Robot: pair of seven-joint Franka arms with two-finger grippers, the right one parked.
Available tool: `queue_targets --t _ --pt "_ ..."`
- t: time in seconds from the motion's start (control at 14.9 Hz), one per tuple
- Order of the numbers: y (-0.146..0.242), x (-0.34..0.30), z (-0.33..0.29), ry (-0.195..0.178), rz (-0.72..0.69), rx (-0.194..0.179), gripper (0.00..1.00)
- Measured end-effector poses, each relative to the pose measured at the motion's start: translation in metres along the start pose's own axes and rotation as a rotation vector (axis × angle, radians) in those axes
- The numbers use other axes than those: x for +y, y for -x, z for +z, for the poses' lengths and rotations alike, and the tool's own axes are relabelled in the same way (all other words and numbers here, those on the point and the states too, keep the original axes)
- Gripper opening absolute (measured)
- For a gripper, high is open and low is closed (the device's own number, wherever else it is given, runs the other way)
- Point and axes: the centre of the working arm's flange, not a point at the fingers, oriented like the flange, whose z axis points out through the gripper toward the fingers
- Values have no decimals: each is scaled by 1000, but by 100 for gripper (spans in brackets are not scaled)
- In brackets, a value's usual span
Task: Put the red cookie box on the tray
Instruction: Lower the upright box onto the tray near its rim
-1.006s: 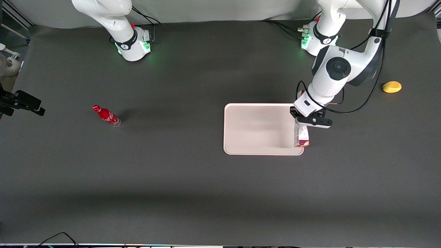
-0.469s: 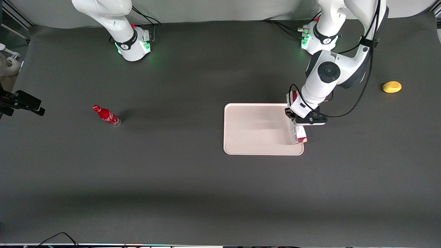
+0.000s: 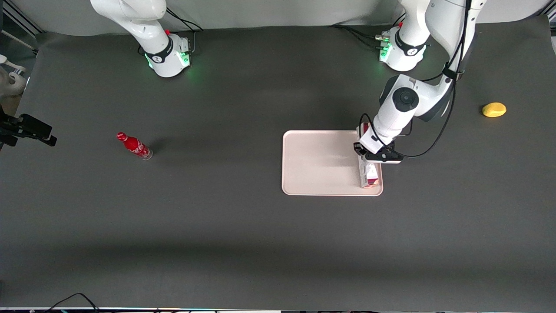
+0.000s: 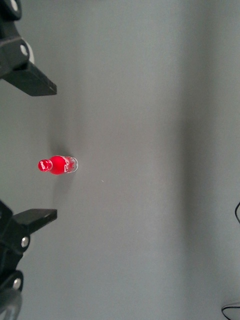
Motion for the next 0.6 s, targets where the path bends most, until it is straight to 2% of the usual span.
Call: queue_targets --t 0.34,0.6 --pt "-10 6 -5 10 10 23 13" --pt "-12 8 1 8 21 19 13"
